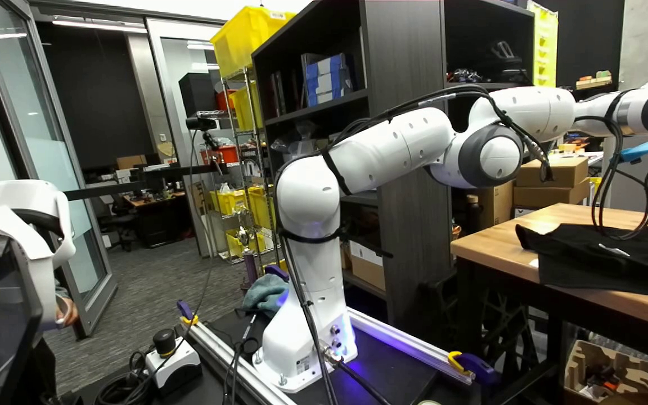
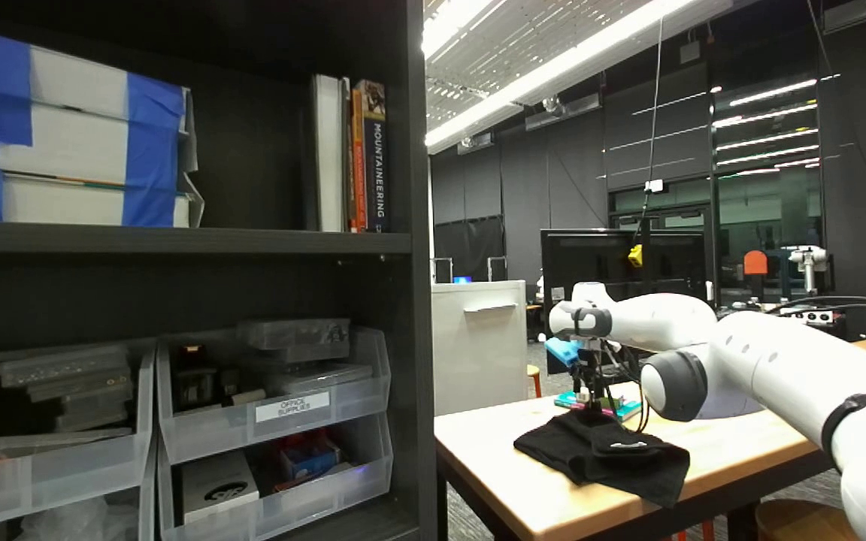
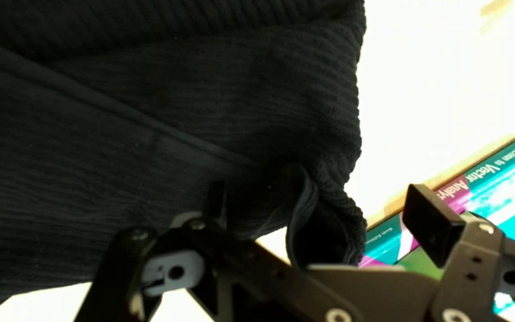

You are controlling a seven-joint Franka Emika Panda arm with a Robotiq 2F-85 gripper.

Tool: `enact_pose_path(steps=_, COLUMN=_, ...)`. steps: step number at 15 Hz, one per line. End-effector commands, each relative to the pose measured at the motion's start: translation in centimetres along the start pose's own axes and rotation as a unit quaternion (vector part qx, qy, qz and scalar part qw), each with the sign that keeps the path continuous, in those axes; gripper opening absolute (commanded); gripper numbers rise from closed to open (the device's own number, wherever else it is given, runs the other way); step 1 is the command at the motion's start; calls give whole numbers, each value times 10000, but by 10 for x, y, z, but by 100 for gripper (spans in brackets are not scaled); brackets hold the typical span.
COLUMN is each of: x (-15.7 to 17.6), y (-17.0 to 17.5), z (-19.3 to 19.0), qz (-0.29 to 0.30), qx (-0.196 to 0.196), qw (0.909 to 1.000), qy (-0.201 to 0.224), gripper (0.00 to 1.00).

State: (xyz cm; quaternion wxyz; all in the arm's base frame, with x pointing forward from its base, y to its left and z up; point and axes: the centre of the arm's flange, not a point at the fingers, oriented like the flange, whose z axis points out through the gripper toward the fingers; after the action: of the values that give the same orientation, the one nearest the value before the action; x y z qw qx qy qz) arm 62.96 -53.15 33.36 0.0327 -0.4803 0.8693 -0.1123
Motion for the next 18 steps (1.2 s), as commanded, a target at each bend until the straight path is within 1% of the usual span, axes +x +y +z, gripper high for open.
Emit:
enact_pose_path(steps=1, x=0, y=68, z=-23, qz=-417, qx=-110, qw=9990, qy=80, gripper=100)
enact_pose_path(steps=4, x=10, y=69, z=-27, qz=-454, qx=-202, qw=9988, qy=17, gripper=100)
enact_pose_path(steps=9, x=18, y=81, z=-35, qz=-721, qx=-546, qw=9959, qy=-37, gripper=100)
enact_pose_path(steps=12, x=16, y=84, z=-33, qz=-793, qx=-816, qw=9935, qy=-74, gripper=100)
enact_pose_path(steps=16, x=12, y=93, z=-26, qz=-820, qx=-1343, qw=9874, qy=-139, gripper=100)
enact_pose_path(steps=18, x=10, y=103, z=-24, qz=-845, qx=-1492, qw=9852, qy=-9, gripper=100)
